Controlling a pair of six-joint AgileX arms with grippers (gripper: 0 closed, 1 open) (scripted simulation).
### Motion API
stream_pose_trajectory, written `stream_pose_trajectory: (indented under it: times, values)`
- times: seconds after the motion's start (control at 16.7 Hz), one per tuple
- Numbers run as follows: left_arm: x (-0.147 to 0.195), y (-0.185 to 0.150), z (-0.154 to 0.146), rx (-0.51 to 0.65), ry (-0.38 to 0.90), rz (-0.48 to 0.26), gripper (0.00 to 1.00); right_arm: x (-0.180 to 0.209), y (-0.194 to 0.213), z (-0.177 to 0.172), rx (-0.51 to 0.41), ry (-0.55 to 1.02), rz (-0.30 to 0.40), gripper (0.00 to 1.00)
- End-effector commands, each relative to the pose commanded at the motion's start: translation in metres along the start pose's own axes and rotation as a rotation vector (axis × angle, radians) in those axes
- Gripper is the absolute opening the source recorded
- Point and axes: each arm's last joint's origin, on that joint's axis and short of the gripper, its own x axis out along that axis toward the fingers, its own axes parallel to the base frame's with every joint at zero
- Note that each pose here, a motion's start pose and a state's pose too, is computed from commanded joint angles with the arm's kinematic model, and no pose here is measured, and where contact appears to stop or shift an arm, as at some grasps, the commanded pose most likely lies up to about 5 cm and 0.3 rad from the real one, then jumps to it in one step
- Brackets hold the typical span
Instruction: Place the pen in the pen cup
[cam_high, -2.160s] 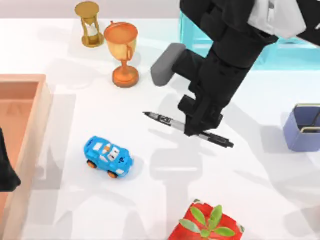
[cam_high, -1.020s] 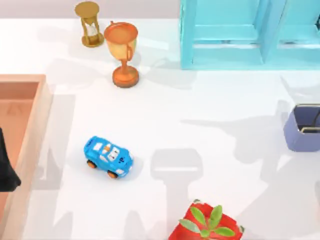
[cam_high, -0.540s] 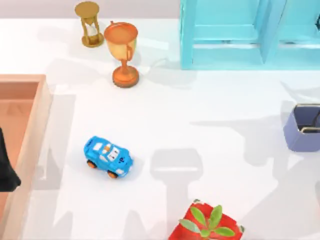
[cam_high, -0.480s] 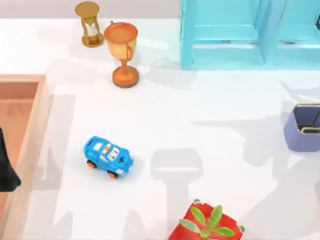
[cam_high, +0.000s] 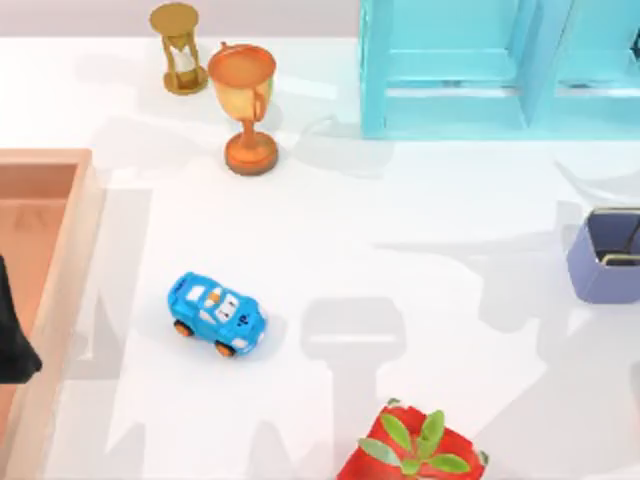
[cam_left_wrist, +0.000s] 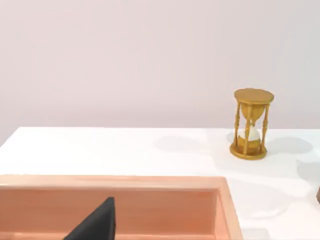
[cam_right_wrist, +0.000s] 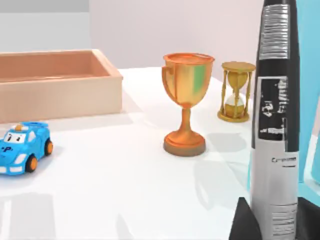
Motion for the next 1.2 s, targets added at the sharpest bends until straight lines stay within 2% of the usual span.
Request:
stream_pose_trajectory:
  times: [0.3, 1.08, 1.2]
  values:
    - [0.0, 0.0, 0.0, 0.0, 0.0, 0.0, 1.0, 0.0002, 0.0009, 0.0011, 0.004, -0.01, 0.005, 0.0]
    - [0.0, 0.0, 0.0, 0.0, 0.0, 0.0, 1.0, 0.0002, 0.0009, 0.0011, 0.004, -0.01, 0.005, 0.98]
    - [0.0, 0.0, 0.0, 0.0, 0.0, 0.0, 1.0, 0.0002, 0.0009, 0.0011, 0.004, -0.01, 0.005, 1.0]
